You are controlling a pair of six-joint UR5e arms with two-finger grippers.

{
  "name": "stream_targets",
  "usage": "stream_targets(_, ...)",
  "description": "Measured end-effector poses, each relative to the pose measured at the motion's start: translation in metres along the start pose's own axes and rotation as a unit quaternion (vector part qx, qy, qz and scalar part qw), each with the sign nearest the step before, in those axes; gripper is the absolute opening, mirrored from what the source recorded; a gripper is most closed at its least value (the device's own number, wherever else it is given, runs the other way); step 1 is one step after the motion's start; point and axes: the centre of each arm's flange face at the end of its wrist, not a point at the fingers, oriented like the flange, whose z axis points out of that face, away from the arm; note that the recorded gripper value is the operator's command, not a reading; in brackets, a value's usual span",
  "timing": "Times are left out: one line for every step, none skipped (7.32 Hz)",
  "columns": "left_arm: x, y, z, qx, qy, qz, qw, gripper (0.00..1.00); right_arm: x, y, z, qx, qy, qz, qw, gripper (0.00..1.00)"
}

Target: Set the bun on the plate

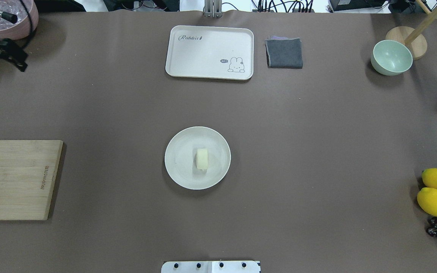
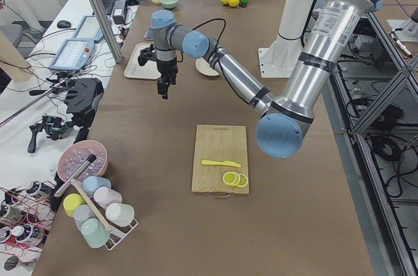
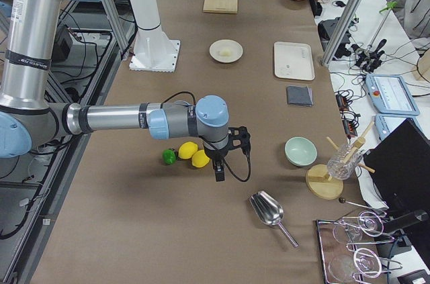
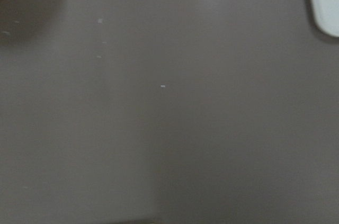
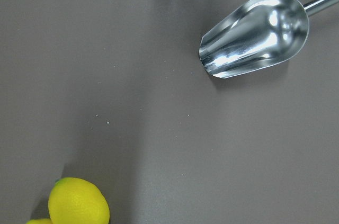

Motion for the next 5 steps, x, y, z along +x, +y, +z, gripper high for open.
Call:
stream_targets(-0.072,0.022,-0.001,-0.009,-0.004,0.035,0.9993,0.97,0.002,0.001,0.001,-0.001,-0.001,0.001,1.0,1.0)
stream_targets(-0.135,0.049,0.003,-0.019,-0.007,0.064,0.9977,0.97,0.003,0.001,0.002,-0.002,-0.001,0.001,1.0,1.0)
stream_targets(-0.181,0.077,0.01,-0.031,-0.007,0.078,0.9964,0.97,0.003,0.001,0.002,-0.002,-0.002,0.001,1.0,1.0)
stream_targets(-0.214,0.105,0.019,-0.043,-0.003,0.079,0.9959,0.97,0.003,0.001,0.002,-0.002,-0.002,0.001,1.0,1.0)
stream_targets(-0.234,0.127,0.032,-0.056,0.003,0.071,0.9959,0.97,0.003,0.001,0.002,-0.002,-0.003,0.001,1.0,1.0)
